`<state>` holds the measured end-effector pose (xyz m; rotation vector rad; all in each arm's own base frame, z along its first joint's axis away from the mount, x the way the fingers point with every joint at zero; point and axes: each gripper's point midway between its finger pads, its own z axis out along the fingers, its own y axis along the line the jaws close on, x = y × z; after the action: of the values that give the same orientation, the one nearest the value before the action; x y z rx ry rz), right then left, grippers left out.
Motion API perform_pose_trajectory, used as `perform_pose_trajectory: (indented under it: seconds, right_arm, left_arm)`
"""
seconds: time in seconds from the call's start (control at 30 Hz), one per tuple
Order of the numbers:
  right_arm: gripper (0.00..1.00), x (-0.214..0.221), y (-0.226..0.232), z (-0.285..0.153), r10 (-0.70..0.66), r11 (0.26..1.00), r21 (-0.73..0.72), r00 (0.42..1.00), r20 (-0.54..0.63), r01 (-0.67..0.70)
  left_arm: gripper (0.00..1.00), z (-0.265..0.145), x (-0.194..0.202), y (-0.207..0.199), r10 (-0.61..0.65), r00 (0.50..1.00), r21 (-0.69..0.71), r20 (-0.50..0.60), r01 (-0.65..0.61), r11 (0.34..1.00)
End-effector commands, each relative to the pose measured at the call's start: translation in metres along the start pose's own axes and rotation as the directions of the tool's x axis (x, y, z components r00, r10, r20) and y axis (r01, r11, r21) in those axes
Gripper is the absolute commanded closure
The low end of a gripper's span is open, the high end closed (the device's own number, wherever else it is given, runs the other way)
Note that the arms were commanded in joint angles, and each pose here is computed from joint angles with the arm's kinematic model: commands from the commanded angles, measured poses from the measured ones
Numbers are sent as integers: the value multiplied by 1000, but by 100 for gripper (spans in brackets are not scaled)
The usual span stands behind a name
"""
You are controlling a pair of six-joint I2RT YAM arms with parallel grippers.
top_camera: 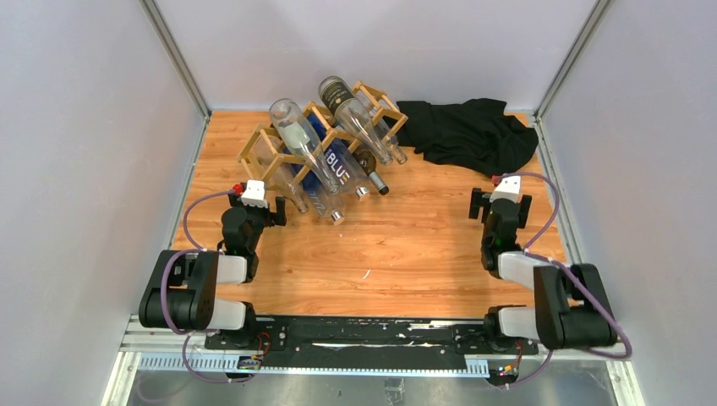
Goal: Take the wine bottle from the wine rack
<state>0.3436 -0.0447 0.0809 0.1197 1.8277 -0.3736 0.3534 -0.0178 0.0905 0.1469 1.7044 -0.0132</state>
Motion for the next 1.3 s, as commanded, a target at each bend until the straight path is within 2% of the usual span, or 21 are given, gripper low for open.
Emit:
perform_pose_trajectory:
  seconds: [0.0, 0.13, 0.27, 0.3, 0.43, 0.53, 0.63, 0.73, 1.0, 1.27]
  right_arm:
    - [0, -39, -10, -5, 31, 998, 61, 999, -14, -30]
    - [0, -72, -32, -20, 191, 967, 167, 981, 21, -192]
    - [0, -103, -24, -27, 205, 975, 80, 979, 15, -205]
    - [0, -104, -25, -27, 265, 960, 92, 964, 15, -265]
    - [0, -129, -24, -31, 447, 892, 46, 893, 53, -449]
    - [0, -152, -14, -33, 509, 861, -37, 859, 58, -507]
    - [0, -191, 14, -29, 428, 884, -205, 904, -7, -420]
    - [0, -209, 38, -29, 378, 871, -298, 921, -98, -390]
    - [0, -250, 125, -53, 215, 822, -517, 971, -104, -238]
    - [1, -252, 199, -66, 70, 766, -628, 989, -129, -136]
  left_arm:
    - [0, 4, -13, 6, 3, 999, -23, 44, -2, 1000]
    - [0, 5, -13, 6, 5, 999, -23, 43, -4, 1000]
    - [0, 5, -16, 5, 9, 998, -15, 55, -8, 1000]
    - [0, 5, -19, 5, 9, 999, -6, 52, -9, 1000]
    - [0, 16, -35, 11, -8, 999, -18, -41, 7, 1000]
    - [0, 18, -39, 13, 34, 990, 3, -136, -34, 999]
    - [0, 14, -38, 15, 88, 971, 27, -222, -85, 996]
    - [0, 3, -40, 14, 124, 954, 63, -274, -111, 992]
    - [0, -35, -35, 15, 222, 910, 155, -350, -177, 972]
    - [0, -56, -34, 13, 308, 878, 219, -366, -240, 946]
